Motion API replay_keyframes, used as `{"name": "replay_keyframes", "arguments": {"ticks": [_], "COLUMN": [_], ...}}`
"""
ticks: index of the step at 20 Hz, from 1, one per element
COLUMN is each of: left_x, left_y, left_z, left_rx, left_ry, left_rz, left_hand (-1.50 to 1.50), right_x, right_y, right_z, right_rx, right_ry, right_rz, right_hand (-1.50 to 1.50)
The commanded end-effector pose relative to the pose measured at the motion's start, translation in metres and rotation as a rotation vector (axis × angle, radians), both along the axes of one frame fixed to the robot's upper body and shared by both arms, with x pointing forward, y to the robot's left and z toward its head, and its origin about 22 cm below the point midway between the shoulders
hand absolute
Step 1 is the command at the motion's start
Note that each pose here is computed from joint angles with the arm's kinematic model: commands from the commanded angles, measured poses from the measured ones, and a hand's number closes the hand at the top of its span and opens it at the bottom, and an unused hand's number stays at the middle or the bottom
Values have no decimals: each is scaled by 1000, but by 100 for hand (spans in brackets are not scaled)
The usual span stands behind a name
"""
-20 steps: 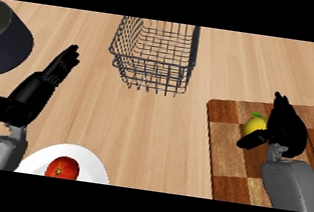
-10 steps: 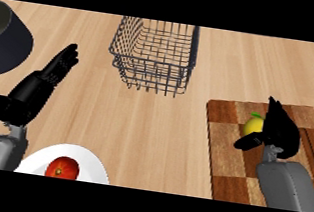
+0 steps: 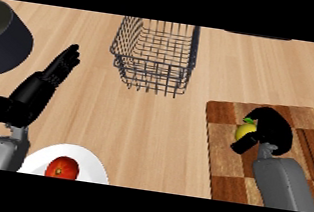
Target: Pick the lemon from the cutting board and place it in the basket
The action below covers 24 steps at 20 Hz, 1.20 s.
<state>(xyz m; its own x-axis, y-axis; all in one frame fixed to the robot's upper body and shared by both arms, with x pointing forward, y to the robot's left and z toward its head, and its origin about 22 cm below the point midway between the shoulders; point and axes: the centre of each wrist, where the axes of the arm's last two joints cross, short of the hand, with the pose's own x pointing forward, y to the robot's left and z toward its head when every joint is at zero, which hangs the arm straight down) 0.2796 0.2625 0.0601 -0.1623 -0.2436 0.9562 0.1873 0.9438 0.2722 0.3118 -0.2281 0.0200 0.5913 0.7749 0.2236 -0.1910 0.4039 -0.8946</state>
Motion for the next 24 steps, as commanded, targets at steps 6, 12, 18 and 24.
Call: {"name": "replay_keyframes", "arguments": {"ticks": [6, 12, 18, 24], "left_x": [6, 18, 21, 21], "left_y": [-13, -27, -30, -21], "left_z": [1, 5, 9, 3], "left_rx": [-7, 11, 2, 10], "left_ry": [-7, -12, -15, -4], "left_rz": [-53, -134, -130, -100], "left_hand": [0, 0, 0, 0], "right_x": [-23, -57, -83, -106], "right_y": [138, 217, 247, 256], "right_z": [6, 26, 40, 76], "right_rx": [-55, -90, 67, 426], "right_ry": [-23, -138, -224, -482], "right_rz": [470, 816, 811, 759], "right_hand": [150, 150, 150, 150]}}
